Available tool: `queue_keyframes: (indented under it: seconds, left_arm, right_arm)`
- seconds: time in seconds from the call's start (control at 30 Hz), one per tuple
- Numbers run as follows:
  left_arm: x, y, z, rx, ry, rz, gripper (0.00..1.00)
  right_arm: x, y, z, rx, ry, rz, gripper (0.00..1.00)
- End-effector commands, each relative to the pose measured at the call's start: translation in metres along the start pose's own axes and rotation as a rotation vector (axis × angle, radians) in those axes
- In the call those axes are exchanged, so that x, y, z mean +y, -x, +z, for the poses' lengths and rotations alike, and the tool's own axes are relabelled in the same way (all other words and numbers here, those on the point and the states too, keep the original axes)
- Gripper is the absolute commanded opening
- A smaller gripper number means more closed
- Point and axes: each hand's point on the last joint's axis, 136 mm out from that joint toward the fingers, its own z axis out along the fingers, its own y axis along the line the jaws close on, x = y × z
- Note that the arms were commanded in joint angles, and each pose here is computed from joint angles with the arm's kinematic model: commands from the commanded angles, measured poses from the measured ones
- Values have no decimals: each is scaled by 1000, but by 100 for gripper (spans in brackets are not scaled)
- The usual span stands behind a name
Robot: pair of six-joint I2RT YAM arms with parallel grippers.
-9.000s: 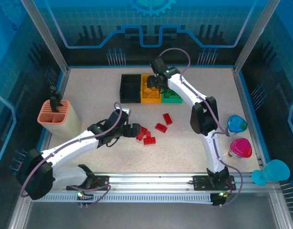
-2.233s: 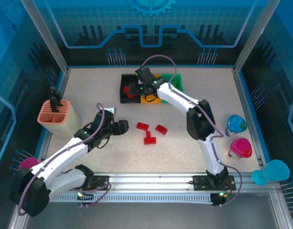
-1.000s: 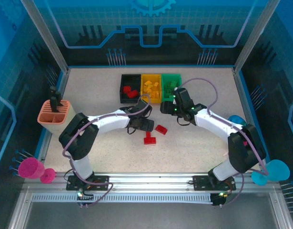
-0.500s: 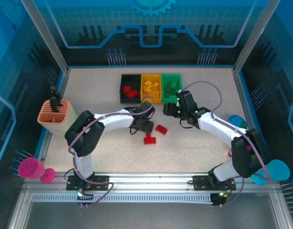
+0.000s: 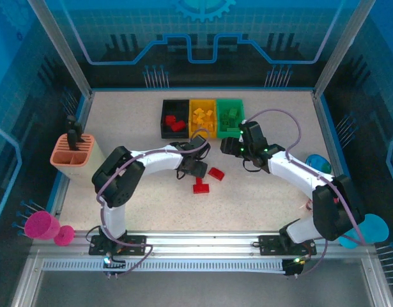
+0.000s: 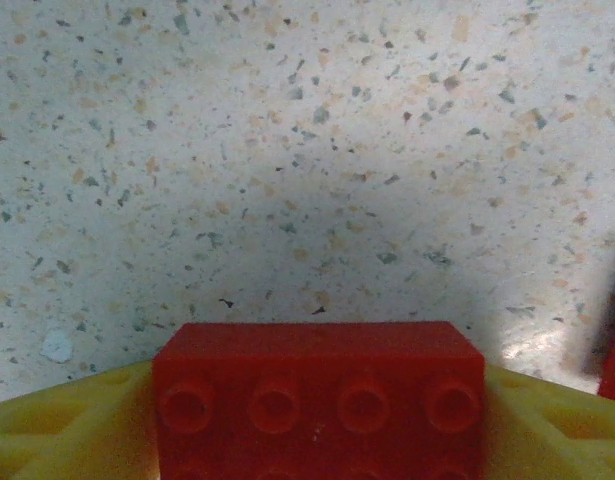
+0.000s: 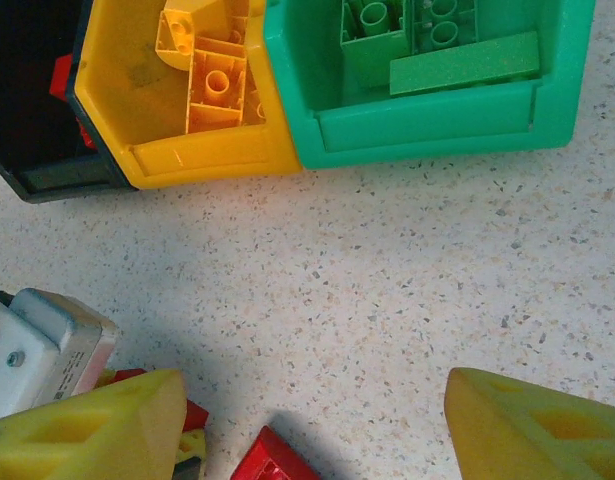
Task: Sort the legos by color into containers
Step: Pick up the lego from the center of the table, then place the lego in the container.
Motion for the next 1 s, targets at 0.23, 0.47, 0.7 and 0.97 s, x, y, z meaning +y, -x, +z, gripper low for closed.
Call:
queue_keyframes:
  seconds: [0.23,0.47,0.7,0.97]
  left_arm:
    - [3,4,-1,14,41,41,52]
    - [20,42,-43,-110,-4,-29,49]
    - [69,104,-89,-268,-82,-197,50]
    - [115,154,-82,-309,-62,-302,50]
  right_arm:
    - [-10,-9,2,12,1,33,70]
    - [-13,-10,-2,5,-7,35,70]
    - [-15,-20,-5,18,5,50,69]
    - [-20,-36,-8,41,-2,53,69]
